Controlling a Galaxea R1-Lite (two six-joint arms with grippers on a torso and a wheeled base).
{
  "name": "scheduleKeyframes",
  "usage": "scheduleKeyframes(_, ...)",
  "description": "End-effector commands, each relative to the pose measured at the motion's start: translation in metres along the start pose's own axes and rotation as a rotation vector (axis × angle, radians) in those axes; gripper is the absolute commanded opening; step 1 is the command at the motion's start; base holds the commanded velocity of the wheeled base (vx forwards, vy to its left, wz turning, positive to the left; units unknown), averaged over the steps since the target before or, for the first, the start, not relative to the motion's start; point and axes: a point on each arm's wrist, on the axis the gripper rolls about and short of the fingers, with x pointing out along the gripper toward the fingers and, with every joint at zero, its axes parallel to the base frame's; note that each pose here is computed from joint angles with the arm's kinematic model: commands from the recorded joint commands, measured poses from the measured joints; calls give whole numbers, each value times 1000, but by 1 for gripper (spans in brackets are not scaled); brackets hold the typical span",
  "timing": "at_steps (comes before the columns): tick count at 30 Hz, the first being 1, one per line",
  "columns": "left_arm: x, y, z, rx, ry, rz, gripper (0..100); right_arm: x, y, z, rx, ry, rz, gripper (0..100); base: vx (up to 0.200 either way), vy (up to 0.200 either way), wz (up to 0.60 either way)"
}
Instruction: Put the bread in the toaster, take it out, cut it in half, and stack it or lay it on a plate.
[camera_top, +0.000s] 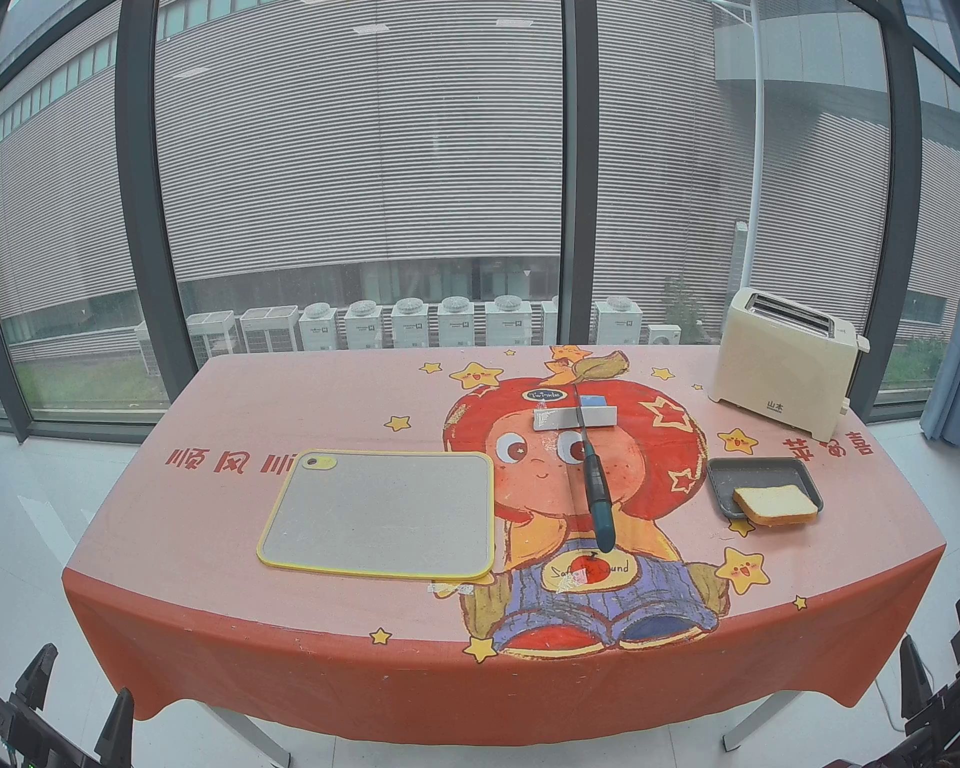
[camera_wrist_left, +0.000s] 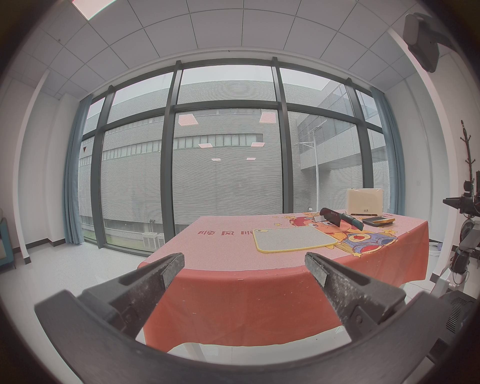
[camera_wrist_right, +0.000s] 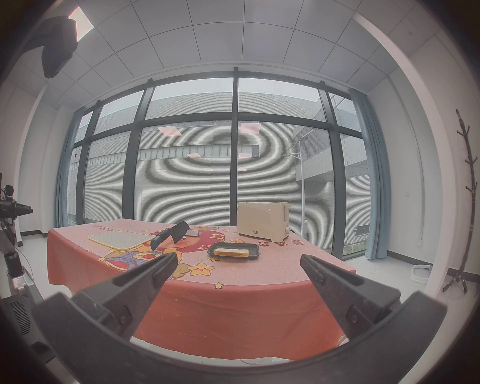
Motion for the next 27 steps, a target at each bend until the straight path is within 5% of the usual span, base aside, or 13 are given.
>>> scheduleKeyframes(1, 1, 0, -5, -1, 19, -1, 100, 1, 0, -5, 0, 13, 1, 100, 0, 0, 0)
scheduleKeyframes(27, 1, 0, -5, -1, 18, -1, 100, 1, 0, -5, -4, 13, 2, 100, 0, 0, 0)
